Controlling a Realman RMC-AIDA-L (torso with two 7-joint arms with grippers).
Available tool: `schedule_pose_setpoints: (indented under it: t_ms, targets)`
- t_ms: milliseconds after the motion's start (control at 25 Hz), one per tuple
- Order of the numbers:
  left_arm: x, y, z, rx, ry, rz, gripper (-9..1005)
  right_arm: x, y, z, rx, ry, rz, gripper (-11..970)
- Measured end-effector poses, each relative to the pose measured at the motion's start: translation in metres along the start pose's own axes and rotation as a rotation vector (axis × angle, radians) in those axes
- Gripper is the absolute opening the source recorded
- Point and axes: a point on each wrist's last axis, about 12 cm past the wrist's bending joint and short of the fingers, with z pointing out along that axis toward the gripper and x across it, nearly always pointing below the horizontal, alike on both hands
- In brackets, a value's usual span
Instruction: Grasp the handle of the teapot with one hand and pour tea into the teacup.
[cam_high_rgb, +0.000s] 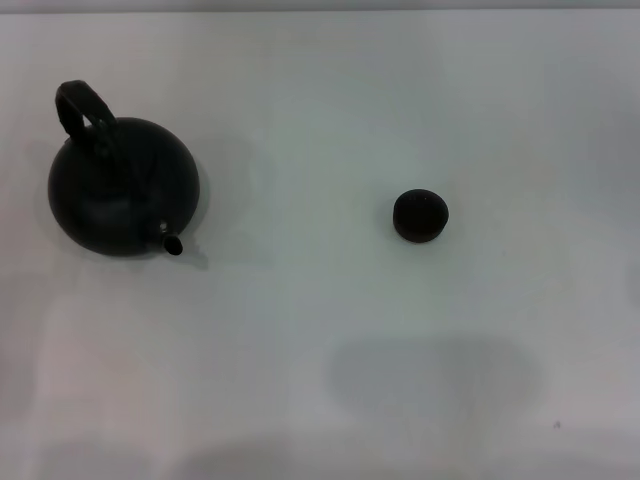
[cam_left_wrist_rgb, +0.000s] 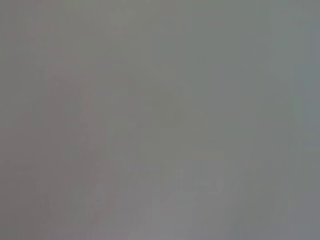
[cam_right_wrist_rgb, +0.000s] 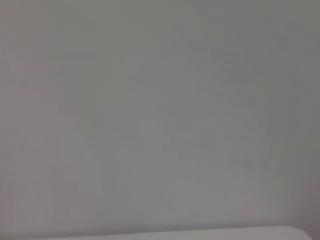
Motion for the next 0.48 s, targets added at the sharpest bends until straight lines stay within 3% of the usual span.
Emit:
schedule_pose_setpoints:
  t_ms: [480]
  targets:
    - [0.004,-0.012,0.026,0.025,-0.005,0.033,871,-0.003,-0.004,0.007,0.053,-0.010,-0.001,835]
